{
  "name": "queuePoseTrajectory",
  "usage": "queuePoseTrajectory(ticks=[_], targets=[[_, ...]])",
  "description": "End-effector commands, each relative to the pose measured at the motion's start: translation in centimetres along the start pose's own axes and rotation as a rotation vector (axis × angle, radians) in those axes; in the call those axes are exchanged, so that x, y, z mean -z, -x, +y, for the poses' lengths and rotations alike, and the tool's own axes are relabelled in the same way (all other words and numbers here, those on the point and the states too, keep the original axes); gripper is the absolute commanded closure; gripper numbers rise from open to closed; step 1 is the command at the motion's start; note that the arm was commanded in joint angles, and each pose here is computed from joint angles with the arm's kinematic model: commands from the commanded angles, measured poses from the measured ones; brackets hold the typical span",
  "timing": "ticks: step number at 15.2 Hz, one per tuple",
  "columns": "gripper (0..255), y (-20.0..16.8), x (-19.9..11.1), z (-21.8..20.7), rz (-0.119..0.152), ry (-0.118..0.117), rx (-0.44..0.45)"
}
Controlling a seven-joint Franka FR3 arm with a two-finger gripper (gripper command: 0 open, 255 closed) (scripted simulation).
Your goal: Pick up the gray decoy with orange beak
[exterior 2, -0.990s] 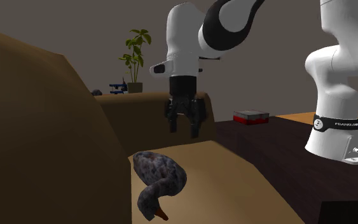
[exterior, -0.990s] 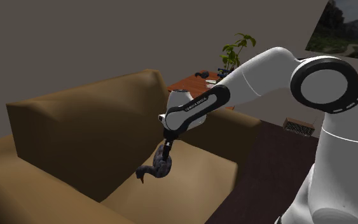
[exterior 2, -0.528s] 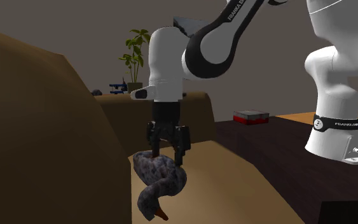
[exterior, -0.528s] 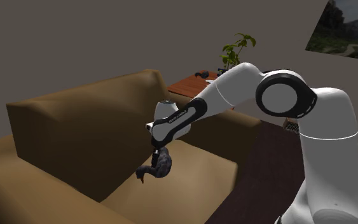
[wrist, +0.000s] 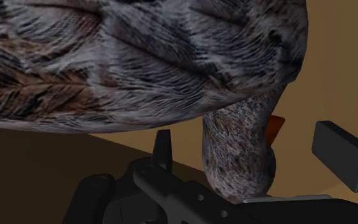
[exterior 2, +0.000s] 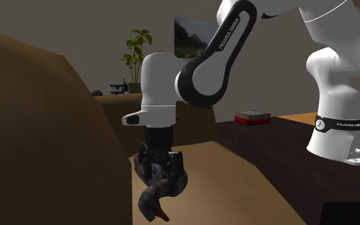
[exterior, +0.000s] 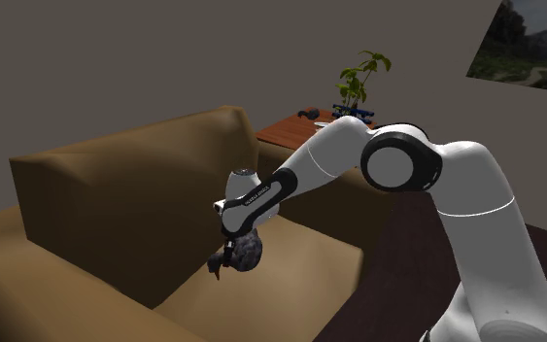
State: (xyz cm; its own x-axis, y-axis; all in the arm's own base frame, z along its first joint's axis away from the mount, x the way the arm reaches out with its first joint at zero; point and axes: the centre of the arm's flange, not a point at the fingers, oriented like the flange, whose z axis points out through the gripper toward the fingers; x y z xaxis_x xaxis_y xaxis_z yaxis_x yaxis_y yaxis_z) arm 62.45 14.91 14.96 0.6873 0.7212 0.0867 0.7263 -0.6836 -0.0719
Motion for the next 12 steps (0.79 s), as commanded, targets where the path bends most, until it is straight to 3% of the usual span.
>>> queuePoseTrajectory(ticks=[1,4,5,12], targets=[[0,0.03,-1.08,0.09,0.0,0.0,0.0],[0,0.05,-1.39,0.11,0.0,0.0,0.0],[255,0.04,-1.39,0.16,0.0,0.0,0.0],[255,0.05,-1.42,0.14,0.0,0.0,0.0]])
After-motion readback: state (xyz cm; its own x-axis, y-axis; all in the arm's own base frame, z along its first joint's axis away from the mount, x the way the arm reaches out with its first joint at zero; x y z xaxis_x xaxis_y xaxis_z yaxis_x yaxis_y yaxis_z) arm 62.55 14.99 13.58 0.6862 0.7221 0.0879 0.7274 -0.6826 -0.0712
